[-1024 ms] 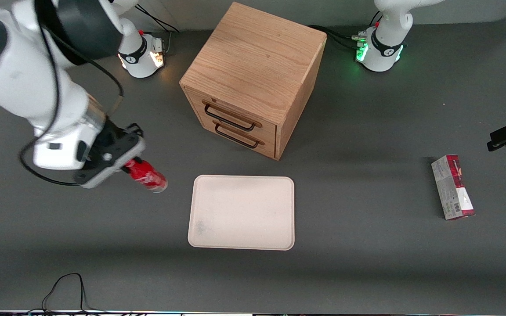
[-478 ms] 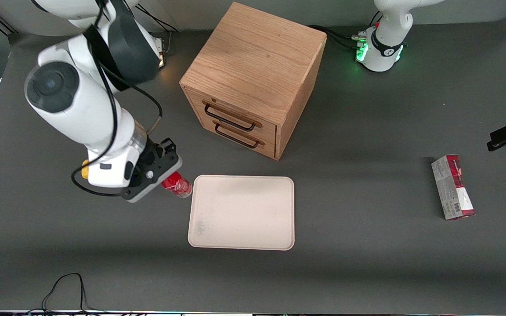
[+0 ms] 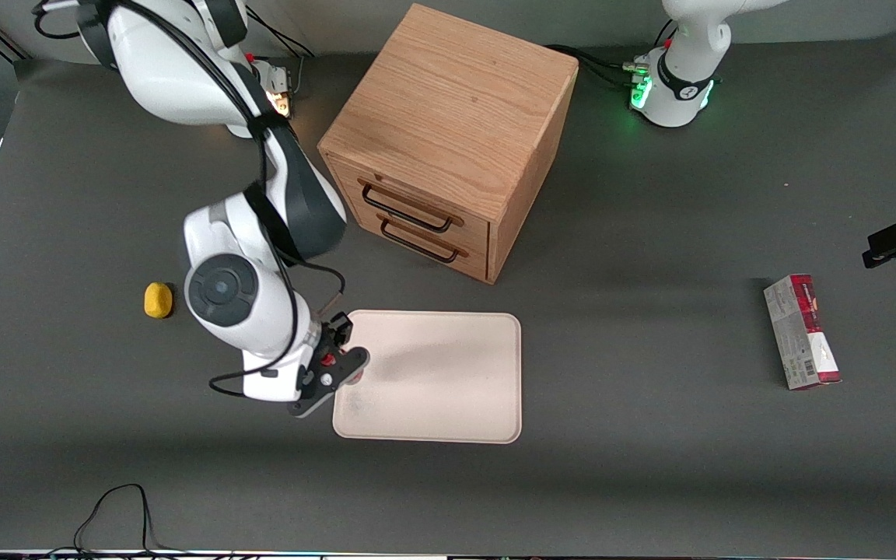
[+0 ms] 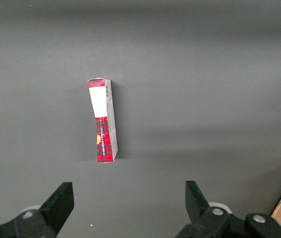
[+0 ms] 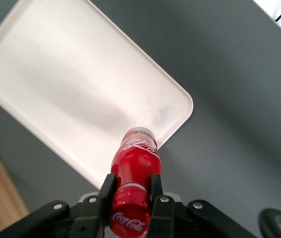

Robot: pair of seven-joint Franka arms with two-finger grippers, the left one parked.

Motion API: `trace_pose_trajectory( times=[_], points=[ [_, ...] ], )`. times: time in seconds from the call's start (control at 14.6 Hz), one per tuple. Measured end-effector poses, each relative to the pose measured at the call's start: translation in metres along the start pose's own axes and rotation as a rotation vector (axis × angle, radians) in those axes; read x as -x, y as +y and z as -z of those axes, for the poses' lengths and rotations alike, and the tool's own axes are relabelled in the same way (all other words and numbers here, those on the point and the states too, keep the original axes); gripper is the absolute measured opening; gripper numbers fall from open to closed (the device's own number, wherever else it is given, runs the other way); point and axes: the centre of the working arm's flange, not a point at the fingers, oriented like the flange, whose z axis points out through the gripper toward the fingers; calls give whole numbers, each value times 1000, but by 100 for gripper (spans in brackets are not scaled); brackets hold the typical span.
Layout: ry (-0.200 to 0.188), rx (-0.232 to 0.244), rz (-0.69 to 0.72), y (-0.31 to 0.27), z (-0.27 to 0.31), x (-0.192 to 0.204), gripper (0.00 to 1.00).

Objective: Place coke bottle on tray
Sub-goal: 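Lower the bottle onto the tray's corner and open the right gripper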

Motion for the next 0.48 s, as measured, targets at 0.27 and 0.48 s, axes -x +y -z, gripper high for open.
trace_pose_trajectory(
  times=[0.27, 0.48],
  points=[
    [-7, 32, 12, 2, -56, -12, 32],
    [-3, 35, 14, 1, -67, -14, 32]
  ],
)
